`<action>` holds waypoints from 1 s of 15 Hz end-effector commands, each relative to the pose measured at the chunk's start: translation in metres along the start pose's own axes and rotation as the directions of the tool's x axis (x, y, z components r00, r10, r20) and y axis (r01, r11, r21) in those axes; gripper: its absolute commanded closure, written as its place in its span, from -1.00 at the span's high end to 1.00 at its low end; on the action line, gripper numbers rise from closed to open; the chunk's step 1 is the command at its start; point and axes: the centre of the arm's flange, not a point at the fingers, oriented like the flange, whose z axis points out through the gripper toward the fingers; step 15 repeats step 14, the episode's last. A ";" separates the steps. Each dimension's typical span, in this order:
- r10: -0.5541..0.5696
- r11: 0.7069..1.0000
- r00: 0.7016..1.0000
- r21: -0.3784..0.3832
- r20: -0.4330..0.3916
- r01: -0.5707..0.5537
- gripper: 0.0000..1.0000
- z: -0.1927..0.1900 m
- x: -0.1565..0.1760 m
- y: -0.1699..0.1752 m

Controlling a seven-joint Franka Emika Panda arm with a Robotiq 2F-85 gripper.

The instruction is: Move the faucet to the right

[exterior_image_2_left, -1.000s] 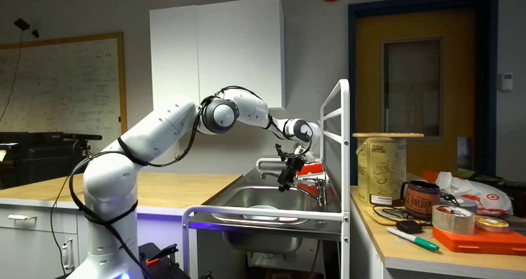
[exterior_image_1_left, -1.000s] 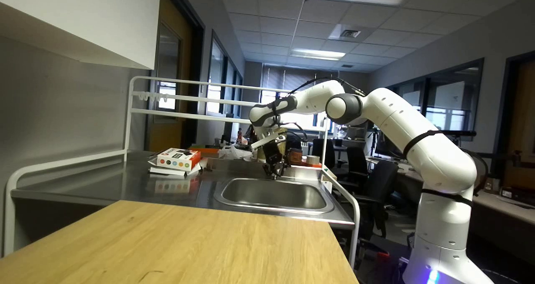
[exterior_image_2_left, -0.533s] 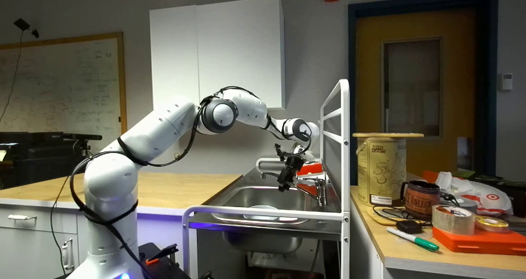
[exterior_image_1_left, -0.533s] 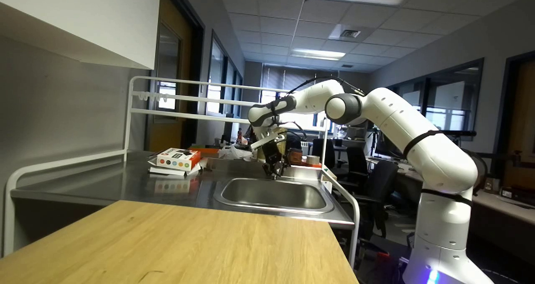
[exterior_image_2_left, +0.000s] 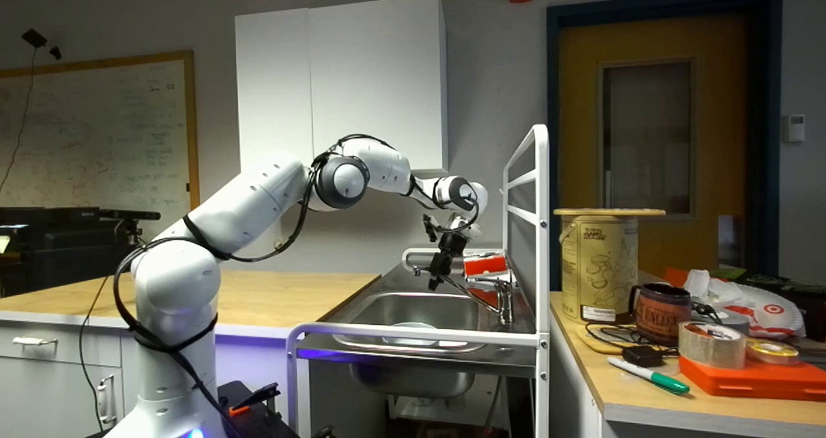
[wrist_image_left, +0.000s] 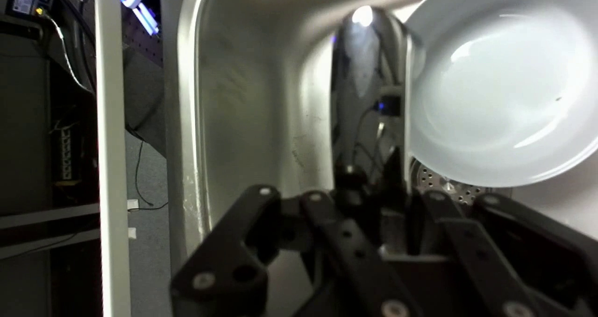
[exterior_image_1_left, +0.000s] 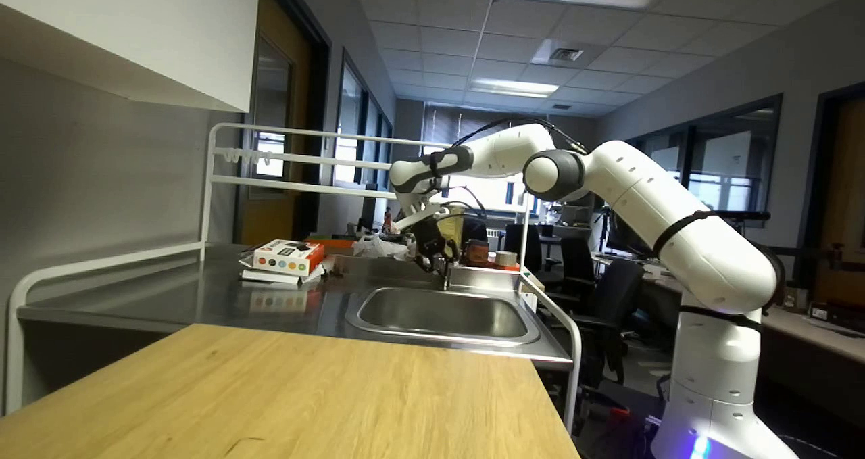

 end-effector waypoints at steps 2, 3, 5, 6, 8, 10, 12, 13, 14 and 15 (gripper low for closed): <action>-0.028 1.000 0.999 -0.003 -0.041 0.028 -0.87 -0.037 -0.025 -0.010; -0.031 1.000 0.998 0.001 -0.046 0.032 -0.87 -0.040 -0.028 -0.011; -0.038 0.999 0.998 0.003 -0.051 0.038 -0.87 -0.044 -0.034 -0.012; -0.040 0.999 0.998 0.003 -0.054 0.040 -0.87 -0.046 -0.035 -0.013; -0.047 0.999 0.998 0.001 -0.051 0.047 -0.32 -0.046 -0.036 -0.015; -0.060 0.998 0.997 -0.016 -0.042 0.060 -0.25 -0.045 -0.036 -0.016; -0.082 0.995 0.996 -0.051 -0.033 0.081 0.01 -0.043 -0.038 -0.017; -0.051 0.998 0.998 -0.024 -0.026 0.050 0.19 -0.023 -0.040 -0.006; -0.053 0.998 0.998 -0.029 -0.024 0.052 -0.18 -0.022 -0.040 -0.007; -0.053 0.998 0.998 -0.029 -0.024 0.052 -0.18 -0.022 -0.040 -0.007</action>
